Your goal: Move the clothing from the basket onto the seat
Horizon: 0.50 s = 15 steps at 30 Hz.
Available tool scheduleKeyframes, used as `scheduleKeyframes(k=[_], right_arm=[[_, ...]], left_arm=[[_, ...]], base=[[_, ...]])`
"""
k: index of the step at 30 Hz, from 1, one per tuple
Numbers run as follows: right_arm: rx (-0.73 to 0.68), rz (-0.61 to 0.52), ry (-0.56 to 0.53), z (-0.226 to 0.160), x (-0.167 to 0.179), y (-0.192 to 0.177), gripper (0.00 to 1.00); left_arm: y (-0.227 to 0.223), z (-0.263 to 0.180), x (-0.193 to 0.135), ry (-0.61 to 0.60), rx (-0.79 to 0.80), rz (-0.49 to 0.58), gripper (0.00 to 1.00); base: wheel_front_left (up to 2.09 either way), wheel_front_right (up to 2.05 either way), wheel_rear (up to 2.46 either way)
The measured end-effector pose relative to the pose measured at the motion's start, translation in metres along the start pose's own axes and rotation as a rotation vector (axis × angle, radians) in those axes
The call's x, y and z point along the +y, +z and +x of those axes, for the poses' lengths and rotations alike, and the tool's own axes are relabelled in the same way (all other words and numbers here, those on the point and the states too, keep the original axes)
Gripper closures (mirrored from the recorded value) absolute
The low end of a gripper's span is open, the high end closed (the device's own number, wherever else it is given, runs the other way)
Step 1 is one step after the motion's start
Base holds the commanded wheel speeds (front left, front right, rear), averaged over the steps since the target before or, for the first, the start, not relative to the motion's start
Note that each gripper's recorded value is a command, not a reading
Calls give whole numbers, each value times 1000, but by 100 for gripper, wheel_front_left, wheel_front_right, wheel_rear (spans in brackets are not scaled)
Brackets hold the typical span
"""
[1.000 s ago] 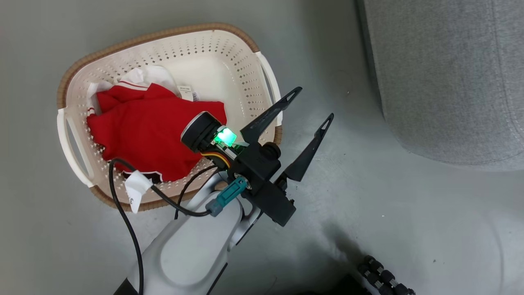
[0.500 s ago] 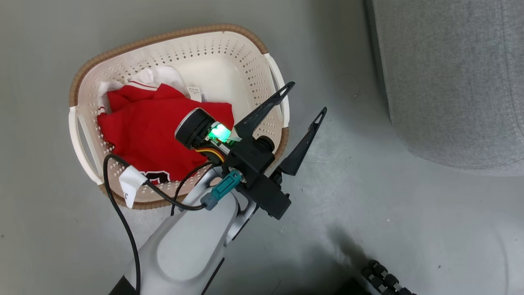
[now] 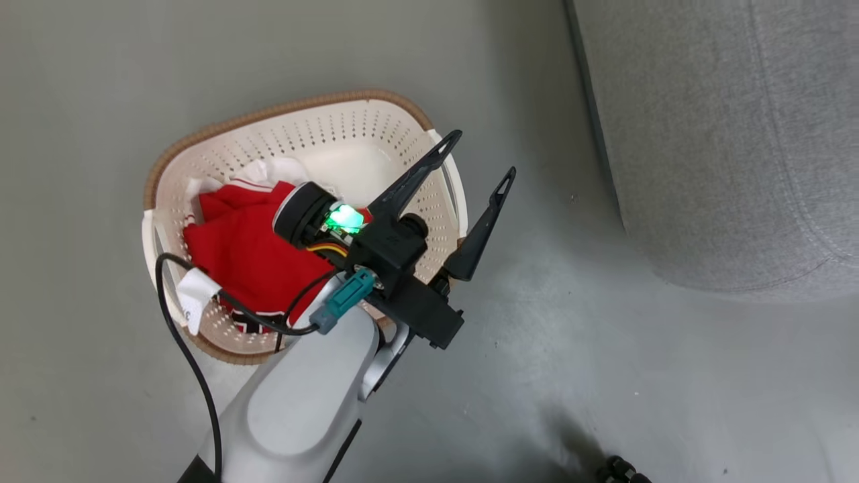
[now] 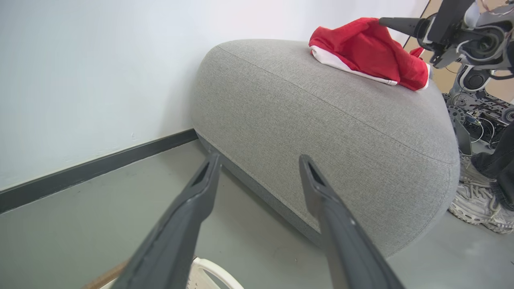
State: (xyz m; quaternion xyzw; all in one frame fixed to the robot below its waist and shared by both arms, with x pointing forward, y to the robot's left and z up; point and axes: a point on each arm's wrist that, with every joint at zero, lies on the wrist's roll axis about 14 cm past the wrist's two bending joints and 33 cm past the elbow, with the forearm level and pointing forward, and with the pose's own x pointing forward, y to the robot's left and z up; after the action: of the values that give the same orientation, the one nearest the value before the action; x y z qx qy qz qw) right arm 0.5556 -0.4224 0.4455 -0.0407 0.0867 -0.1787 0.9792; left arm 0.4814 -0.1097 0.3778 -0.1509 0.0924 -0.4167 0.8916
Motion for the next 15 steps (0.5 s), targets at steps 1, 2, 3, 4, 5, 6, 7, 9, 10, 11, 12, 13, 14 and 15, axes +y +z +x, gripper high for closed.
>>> scheduleKeyframes(k=[1, 2, 3, 4, 5, 6, 7, 9, 10, 11, 12, 13, 14, 15], right_arm=[[-1, 0, 8, -4, 2, 0, 0], [-5, 3, 16, -7, 4, 2, 0], [-12, 7, 22, -9, 6, 5, 0], [-12, 7, 22, -9, 6, 5, 0], [-20, 7, 30, -12, 8, 8, 0], [-29, 10, 39, -14, 10, 12, 0], [-37, 15, 46, -16, 13, 15, 0], [-48, 19, 64, -23, 19, 19, 0], [-52, 24, 73, -26, 21, 20, 0], [-54, 26, 85, -30, 25, 21, 0], [-56, 27, 101, -34, 30, 21, 0], [-58, 32, 118, -38, 36, 21, 0], [-59, 39, 136, -42, 43, 20, 0], [-60, 45, 154, -46, 50, 20, 0]], left_arm=[[3, -1, 0, 5, -4, -4, 0], [6, -3, -1, 9, -5, -6, 0], [7, -5, -2, 15, -5, -6, 0], [7, -5, -2, 15, -5, -6, 0], [10, -7, -1, 26, -6, -4, 0], [12, -9, -2, 31, -8, -4, 0], [15, -10, -2, 36, -9, -3, 0], [22, -13, -3, 46, -15, 6, 0], [25, -15, -2, 57, -20, 9, 0], [28, -17, -3, 62, -22, 13, 0], [31, -20, -4, 67, -24, 13, 0], [34, -22, -4, 73, -26, 12, 0], [37, -25, -3, 84, -28, 12, 0], [39, -28, -2, 99, -29, 14, 0]], base=[[0, 0, 0], [0, 0, 0], [0, 0, 0], [0, 0, 0], [0, 0, 0], [0, 0, 0], [0, 0, 0], [0, 0, 0], [0, 0, 0], [0, 0, 0], [0, 0, 0], [0, 0, 0], [0, 0, 0], [0, 0, 0]])
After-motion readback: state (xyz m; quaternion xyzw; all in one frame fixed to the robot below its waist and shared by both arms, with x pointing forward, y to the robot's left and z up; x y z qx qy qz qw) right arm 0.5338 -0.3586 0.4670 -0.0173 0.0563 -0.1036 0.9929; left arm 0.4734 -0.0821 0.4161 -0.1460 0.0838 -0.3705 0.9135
